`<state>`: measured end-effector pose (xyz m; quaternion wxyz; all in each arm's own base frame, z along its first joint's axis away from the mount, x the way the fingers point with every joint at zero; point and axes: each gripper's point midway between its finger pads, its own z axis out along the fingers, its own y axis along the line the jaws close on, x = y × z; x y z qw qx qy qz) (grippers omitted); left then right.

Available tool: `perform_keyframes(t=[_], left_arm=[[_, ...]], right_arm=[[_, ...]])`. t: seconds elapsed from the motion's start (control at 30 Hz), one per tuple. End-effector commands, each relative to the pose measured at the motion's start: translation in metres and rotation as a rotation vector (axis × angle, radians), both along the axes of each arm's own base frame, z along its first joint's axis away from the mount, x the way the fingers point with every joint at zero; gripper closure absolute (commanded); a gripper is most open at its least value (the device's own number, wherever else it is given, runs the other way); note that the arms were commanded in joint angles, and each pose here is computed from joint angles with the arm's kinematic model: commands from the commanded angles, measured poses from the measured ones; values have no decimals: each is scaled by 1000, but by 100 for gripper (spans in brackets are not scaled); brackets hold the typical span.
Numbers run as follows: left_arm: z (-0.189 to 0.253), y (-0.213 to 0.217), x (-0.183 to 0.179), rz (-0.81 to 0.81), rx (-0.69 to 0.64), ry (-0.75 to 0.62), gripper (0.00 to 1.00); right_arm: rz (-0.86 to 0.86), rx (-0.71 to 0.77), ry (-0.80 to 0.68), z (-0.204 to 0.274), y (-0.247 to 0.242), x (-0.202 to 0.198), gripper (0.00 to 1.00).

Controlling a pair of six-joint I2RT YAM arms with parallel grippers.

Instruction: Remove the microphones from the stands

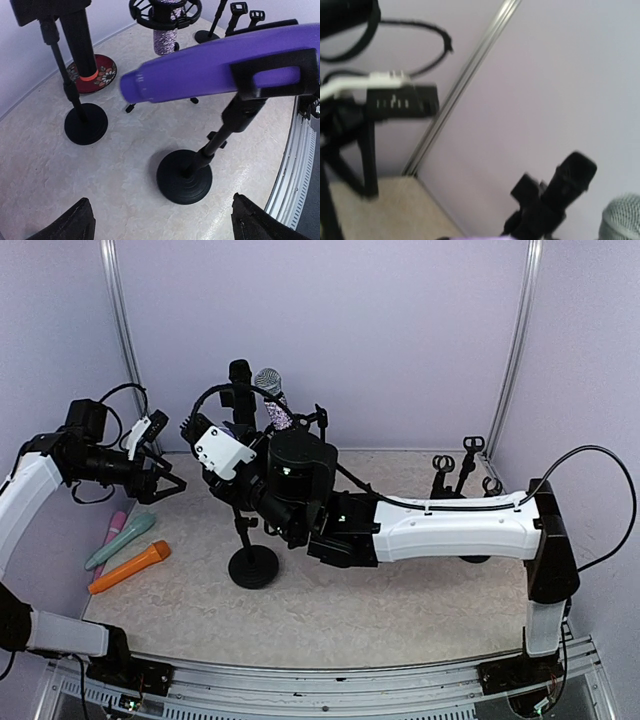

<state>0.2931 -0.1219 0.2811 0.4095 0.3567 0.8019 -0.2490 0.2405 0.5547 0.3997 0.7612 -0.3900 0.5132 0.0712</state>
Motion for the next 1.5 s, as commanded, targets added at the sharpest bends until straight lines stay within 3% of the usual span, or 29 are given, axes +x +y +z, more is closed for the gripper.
perform_keyframes(t=[0.0,0.2,0.37,0.8,1.2,1.47], left_arm=[[9,-23,-3,-61,-54,7,9],[-4,-38,15,-53,-102,15,20],[-9,-50,28,-59,-186,28,37],[-22,-86,8,-176,-239,59,44],[-24,-95,29,-119,-253,21,100],[-43,-78,57,19,-123,-54,100]], right_arm=[[12,242,-130,69,-11,3,100],[5,275,-125,51,-2,9,100],[8,283,-101,28,0,11,100],[14,259,-71,5,9,12,100],[10,250,-74,2,2,2,100],[16,285,-113,27,-26,-23,100]])
